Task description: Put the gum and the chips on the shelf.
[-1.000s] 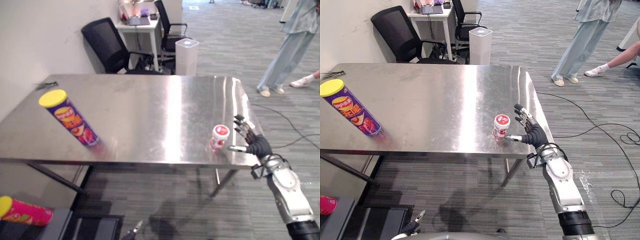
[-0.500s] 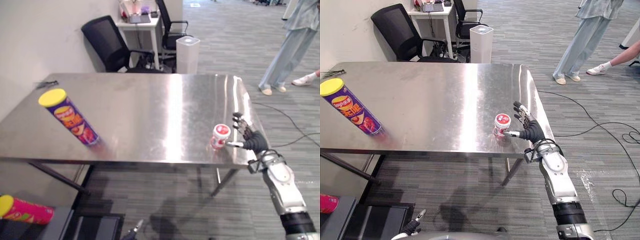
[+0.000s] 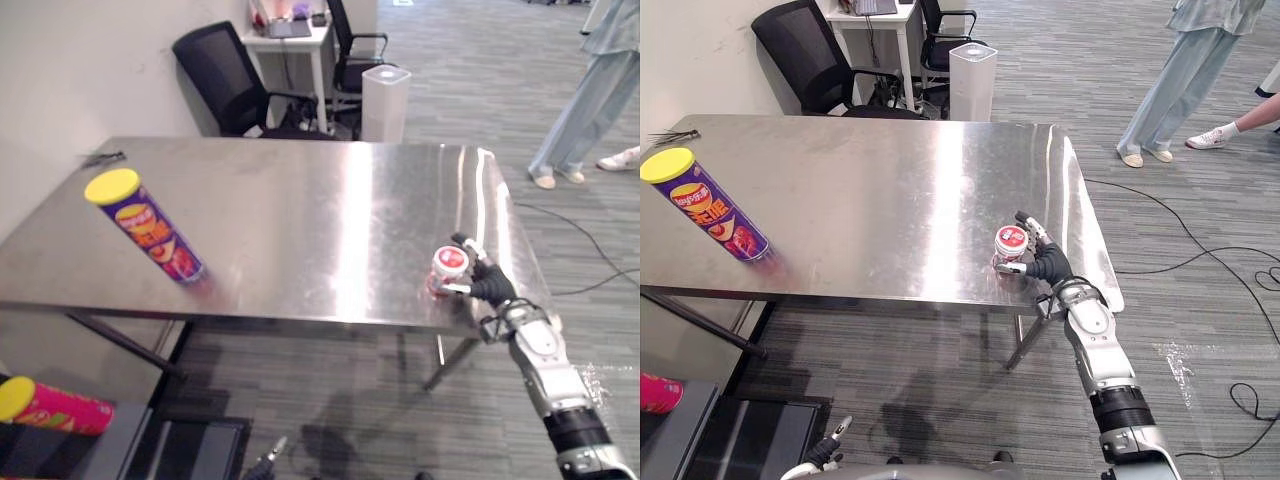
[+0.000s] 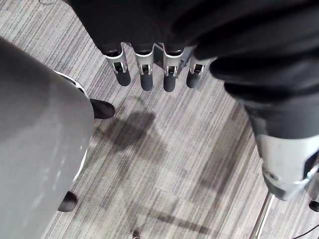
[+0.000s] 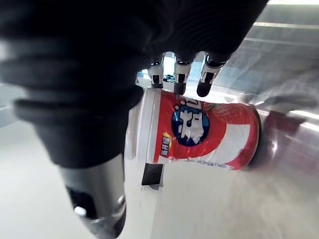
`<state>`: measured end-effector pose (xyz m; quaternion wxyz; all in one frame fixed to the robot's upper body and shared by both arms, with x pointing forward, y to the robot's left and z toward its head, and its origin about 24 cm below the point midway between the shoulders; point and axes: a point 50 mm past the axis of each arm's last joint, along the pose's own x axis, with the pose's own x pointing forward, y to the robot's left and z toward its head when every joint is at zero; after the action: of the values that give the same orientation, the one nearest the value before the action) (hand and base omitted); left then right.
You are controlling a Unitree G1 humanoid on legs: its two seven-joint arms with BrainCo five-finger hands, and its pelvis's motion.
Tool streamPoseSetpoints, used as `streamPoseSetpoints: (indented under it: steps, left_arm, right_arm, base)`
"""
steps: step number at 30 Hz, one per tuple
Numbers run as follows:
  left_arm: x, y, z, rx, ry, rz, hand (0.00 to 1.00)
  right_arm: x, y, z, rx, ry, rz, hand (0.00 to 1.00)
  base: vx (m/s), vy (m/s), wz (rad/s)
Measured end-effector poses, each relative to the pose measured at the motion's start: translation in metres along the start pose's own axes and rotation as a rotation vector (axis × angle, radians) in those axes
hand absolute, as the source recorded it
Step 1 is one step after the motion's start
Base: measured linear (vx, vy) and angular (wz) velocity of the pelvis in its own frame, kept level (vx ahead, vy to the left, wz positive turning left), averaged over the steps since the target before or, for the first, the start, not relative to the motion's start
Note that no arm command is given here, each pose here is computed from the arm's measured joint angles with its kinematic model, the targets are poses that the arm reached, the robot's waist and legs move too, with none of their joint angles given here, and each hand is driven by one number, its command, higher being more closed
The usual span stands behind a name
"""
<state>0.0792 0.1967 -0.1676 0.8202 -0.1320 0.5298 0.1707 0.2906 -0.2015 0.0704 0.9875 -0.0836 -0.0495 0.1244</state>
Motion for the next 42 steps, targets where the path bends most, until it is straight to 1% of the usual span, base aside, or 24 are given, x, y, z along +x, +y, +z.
streamPoseSetpoints:
  steps: [11, 12, 17, 21, 24, 42]
  left_arm:
    - [0.0, -0.001, 0.001, 0.008, -0.004, -0.004, 0.0]
    - [0.0, -0.001, 0.001, 0.008, -0.005, -0.004, 0.0]
    - [0.0, -0.002, 0.003, 0.011, -0.011, -0.008, 0.0]
    - [0.001, -0.003, 0.004, 0.01, -0.015, -0.01, 0.0]
    - [0.001, -0.003, 0.005, 0.011, -0.017, -0.011, 0.0]
    - [0.001, -0.004, 0.006, 0.01, -0.022, -0.012, 0.0]
  right_arm:
    - [0.009, 0.007, 0.0, 0.029, -0.008, -0.002, 0.0]
    - [0.01, 0.009, 0.0, 0.04, -0.009, -0.007, 1.0]
    - [0.013, 0.01, -0.004, 0.047, 0.008, -0.016, 1.0]
    - [0.02, 0.011, 0.002, 0.02, -0.009, -0.02, 1.0]
    - [0.022, 0.015, 0.002, 0.037, -0.018, -0.019, 1.0]
    - [0.022, 0.017, 0.002, 0.045, -0.022, -0.018, 1.0]
  base:
    - [0.0, -0.004, 0.0]
    - [0.0, 0.0, 0.0]
    - [-0.01, -0.016, 0.02]
    - [-0.01, -0.011, 0.02]
    - [0.0, 0.0, 0.0]
    - [0.0, 0.0, 0.0]
